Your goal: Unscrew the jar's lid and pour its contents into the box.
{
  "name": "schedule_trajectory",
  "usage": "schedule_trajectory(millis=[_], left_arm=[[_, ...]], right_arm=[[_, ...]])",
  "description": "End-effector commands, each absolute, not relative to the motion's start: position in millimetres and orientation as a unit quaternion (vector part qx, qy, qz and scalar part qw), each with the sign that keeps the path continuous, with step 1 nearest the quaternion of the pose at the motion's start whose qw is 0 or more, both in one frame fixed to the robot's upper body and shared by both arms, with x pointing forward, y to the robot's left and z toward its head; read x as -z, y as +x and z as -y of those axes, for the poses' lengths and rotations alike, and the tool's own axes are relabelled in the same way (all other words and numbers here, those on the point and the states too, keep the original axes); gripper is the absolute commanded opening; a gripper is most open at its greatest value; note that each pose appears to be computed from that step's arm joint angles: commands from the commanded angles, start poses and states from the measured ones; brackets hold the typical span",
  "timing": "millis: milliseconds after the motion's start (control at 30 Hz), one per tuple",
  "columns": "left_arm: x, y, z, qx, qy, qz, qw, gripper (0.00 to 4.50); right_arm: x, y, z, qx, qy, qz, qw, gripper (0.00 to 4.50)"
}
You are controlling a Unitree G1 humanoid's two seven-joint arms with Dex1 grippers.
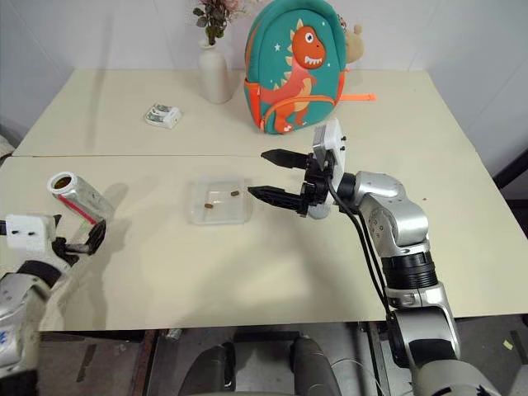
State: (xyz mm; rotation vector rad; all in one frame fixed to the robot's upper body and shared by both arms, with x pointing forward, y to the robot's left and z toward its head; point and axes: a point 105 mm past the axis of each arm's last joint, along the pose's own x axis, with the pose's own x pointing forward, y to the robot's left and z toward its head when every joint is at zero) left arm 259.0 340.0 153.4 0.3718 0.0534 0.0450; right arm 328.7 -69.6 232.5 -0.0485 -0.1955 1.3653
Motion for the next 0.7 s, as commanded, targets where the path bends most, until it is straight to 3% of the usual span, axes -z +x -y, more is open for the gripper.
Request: schedule_trajectory(millis=[33, 100, 267, 700], left_arm=[[-198, 238, -297, 0.113, 0.259, 0.033, 0.959, 4.47], [-205, 235, -269, 0.192, 0.273, 0.046, 0.942, 4.47], [-206, 243, -241, 0.286, 0.283, 0.041, 0.915, 4.47], [-212, 266, -226, 0.392, 0.282, 0.052, 0.874, 4.47]], right_arm=[[-243, 319, 85, -0.626, -0.076, 0.123, 0.767, 4.5], [-241, 317, 93, -0.619, -0.106, 0.128, 0.767, 4.5], [-238, 315, 114, -0.607, -0.142, 0.125, 0.772, 4.5], [-228, 305, 150, -0.567, -0.19, 0.09, 0.796, 4.5]])
